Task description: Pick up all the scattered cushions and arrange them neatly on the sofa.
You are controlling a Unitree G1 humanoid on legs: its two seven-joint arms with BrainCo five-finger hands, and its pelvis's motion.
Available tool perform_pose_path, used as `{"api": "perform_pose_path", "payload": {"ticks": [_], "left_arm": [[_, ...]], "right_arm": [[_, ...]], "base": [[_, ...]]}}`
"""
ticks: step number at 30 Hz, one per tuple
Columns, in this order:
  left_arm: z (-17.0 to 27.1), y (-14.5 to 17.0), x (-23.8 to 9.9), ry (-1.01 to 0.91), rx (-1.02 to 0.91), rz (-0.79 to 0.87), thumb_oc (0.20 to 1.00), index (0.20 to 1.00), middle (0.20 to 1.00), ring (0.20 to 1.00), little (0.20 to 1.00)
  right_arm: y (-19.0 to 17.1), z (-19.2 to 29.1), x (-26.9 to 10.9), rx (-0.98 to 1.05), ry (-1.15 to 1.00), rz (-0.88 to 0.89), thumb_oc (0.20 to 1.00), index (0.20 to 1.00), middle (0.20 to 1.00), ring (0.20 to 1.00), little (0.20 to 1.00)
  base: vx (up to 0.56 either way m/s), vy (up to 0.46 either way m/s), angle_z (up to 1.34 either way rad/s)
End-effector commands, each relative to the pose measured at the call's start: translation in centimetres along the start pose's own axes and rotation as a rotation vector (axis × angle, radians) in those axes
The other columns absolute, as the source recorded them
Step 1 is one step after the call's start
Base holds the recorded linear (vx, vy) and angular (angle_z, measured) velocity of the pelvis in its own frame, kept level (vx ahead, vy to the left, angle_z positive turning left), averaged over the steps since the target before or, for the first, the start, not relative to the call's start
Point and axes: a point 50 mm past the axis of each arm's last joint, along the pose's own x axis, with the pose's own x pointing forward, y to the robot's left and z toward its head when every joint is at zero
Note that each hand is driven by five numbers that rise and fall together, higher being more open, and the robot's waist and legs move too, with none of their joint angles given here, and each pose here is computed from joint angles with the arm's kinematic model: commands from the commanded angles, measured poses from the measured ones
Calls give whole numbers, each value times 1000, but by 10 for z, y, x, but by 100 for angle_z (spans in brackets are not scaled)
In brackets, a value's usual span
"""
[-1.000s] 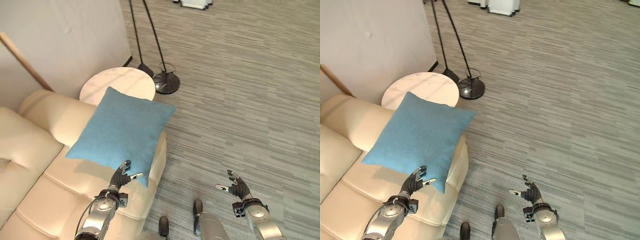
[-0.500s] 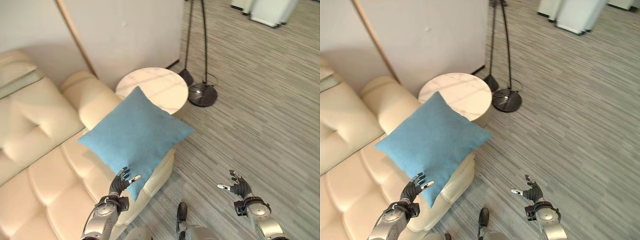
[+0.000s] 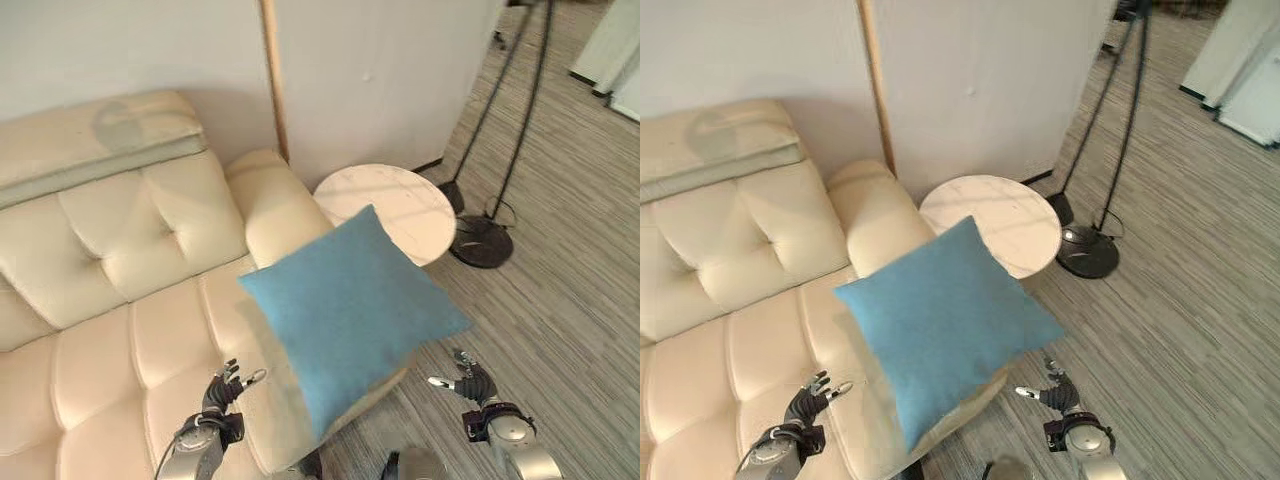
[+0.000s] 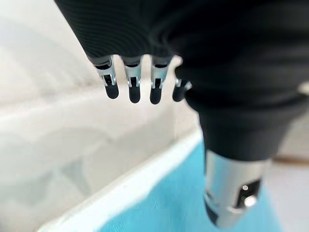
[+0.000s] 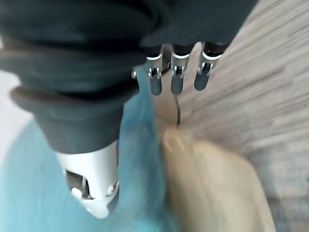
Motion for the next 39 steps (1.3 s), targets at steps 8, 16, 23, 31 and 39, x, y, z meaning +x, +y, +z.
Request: {"api": "perform_pose_path", "payload": {"ticks": [8, 16, 23, 31, 39], "left_arm": [[22, -4, 7, -88, -13, -20, 1000, 1000, 1000, 1000, 1000], [7, -11, 9, -11, -103, -24, 1000, 1000, 1000, 1000, 1000], [18, 7, 24, 9, -123, 33, 1000, 1000, 1000, 1000, 1000], [50, -25, 40, -50, -144, -17, 1000, 1000, 1000, 1000, 1000], [74, -83, 43, -98, -128, -163, 1000, 1000, 1000, 1000, 1000]], "right_arm": [[-11, 8, 8, -39, -20, -8, 1000, 1000, 1000, 1000, 1000], [-63, -8, 2, -119, 60, -165, 1000, 1000, 1000, 1000, 1000], [-128, 28, 10, -102, 26, -297, 1000, 1000, 1000, 1000, 1000], [-82, 79, 43, -88, -81, -195, 1000, 1000, 1000, 1000, 1000], [-4, 137, 50, -71, -291, -6, 1000, 1000, 1000, 1000, 1000]], "base": [[180, -227, 84], [103, -187, 17], [2, -2, 0], [-52, -2, -3], [-56, -1, -1]]}}
